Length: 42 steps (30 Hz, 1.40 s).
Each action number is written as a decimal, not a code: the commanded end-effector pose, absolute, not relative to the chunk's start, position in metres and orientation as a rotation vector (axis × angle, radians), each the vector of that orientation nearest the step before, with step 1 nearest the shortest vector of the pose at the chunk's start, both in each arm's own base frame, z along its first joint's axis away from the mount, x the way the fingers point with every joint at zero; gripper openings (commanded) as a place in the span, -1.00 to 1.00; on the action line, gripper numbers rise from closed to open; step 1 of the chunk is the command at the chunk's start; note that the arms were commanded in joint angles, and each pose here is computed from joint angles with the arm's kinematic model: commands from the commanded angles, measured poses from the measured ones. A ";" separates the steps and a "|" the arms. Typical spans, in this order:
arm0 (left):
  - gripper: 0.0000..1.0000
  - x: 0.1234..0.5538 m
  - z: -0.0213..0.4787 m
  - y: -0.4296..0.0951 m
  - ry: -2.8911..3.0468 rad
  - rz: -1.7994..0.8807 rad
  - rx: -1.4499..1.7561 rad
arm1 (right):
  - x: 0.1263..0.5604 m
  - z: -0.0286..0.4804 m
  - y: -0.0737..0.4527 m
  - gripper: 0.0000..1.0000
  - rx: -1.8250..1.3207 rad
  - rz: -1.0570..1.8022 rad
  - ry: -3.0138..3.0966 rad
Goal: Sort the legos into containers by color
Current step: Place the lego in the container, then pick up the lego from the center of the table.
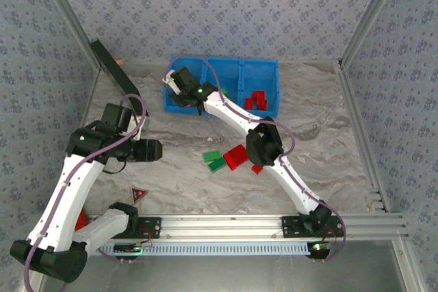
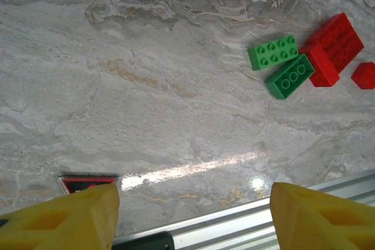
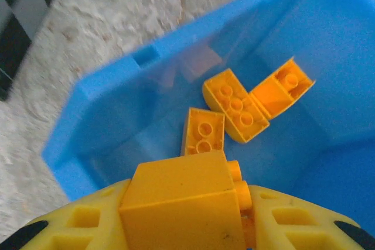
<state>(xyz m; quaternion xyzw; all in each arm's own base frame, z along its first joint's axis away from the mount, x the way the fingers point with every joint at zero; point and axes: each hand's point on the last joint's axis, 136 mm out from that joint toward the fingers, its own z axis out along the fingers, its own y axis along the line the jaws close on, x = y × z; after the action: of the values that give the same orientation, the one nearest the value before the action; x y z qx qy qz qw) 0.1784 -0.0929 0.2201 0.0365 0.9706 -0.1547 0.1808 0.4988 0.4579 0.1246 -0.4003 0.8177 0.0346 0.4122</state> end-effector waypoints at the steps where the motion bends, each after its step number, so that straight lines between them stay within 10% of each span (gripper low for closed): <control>1: 0.38 0.168 0.217 -0.095 2.779 -0.477 0.095 | 0.512 0.125 0.444 -0.26 -0.993 0.039 2.063; 12: 0.40 0.170 0.208 -0.102 2.815 -0.514 0.115 | 0.526 0.139 0.447 0.28 -0.977 0.085 2.008; 23: 0.40 0.185 0.187 -0.141 2.793 -0.517 0.264 | 0.491 0.237 0.435 0.41 -0.913 0.203 1.939; 42: 0.45 0.190 0.092 -0.265 2.846 -0.374 0.877 | 0.303 0.302 0.205 0.74 -0.415 0.218 2.243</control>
<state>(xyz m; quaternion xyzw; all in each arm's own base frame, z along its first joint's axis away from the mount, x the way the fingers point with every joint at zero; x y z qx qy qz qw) 0.1821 -0.2460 0.0899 0.2658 0.9556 -0.1159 0.0529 0.3271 0.2364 0.3160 -0.2165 0.8659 0.0986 0.4401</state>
